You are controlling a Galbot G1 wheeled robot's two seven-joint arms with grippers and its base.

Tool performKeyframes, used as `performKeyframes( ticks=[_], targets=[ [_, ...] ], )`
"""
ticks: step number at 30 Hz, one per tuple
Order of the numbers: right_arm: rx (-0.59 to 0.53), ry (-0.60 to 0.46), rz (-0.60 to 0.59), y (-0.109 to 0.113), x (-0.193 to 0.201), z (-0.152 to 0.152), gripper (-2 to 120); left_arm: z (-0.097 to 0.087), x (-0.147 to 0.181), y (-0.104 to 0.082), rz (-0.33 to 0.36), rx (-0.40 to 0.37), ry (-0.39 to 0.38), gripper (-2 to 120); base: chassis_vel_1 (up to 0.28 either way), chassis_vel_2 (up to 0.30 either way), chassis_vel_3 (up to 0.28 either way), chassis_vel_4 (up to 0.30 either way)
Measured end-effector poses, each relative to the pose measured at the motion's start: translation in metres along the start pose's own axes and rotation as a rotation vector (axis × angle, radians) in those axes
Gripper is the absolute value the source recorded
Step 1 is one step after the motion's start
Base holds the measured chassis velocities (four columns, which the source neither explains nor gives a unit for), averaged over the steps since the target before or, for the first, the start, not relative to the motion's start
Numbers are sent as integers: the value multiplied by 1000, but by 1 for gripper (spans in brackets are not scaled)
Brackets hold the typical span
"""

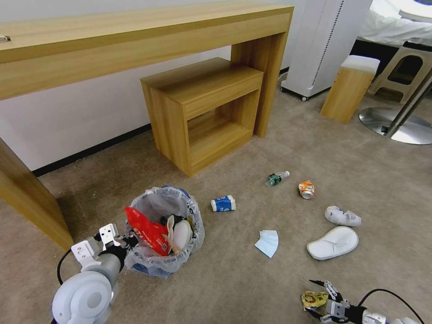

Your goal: Pick up the trash bin and place the garbage on the floor into it.

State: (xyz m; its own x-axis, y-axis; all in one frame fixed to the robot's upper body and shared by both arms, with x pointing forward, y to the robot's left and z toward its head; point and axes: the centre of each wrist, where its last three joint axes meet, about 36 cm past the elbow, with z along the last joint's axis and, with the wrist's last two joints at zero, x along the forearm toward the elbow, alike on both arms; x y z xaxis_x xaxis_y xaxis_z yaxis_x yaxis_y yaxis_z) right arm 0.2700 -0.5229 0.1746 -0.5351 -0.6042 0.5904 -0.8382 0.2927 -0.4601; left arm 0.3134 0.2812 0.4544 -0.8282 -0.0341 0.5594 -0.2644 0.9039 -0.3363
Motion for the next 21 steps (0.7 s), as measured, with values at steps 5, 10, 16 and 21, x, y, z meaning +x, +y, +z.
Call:
performKeyframes(
  ticks=[5, 10, 16, 21],
  targets=[
    [-10, -4, 0, 5, -4, 0, 100, 0, -1, 1, -1, -1, 2, 0, 0, 0, 0, 0],
    [-16, -4, 0, 7, -2, 0, 100, -1, -1, 1, -2, -4, 1, 0, 0, 0, 0, 0],
    [-18, -10, 2, 11, 3, -3, 91, -1, -1, 1, 0, -1, -3, 0, 0, 0, 0, 0],
    [-16, -16, 14, 9, 5, -6, 72, -2, 2, 0, 2, -2, -7, 0, 0, 0, 0, 0]
  ],
)
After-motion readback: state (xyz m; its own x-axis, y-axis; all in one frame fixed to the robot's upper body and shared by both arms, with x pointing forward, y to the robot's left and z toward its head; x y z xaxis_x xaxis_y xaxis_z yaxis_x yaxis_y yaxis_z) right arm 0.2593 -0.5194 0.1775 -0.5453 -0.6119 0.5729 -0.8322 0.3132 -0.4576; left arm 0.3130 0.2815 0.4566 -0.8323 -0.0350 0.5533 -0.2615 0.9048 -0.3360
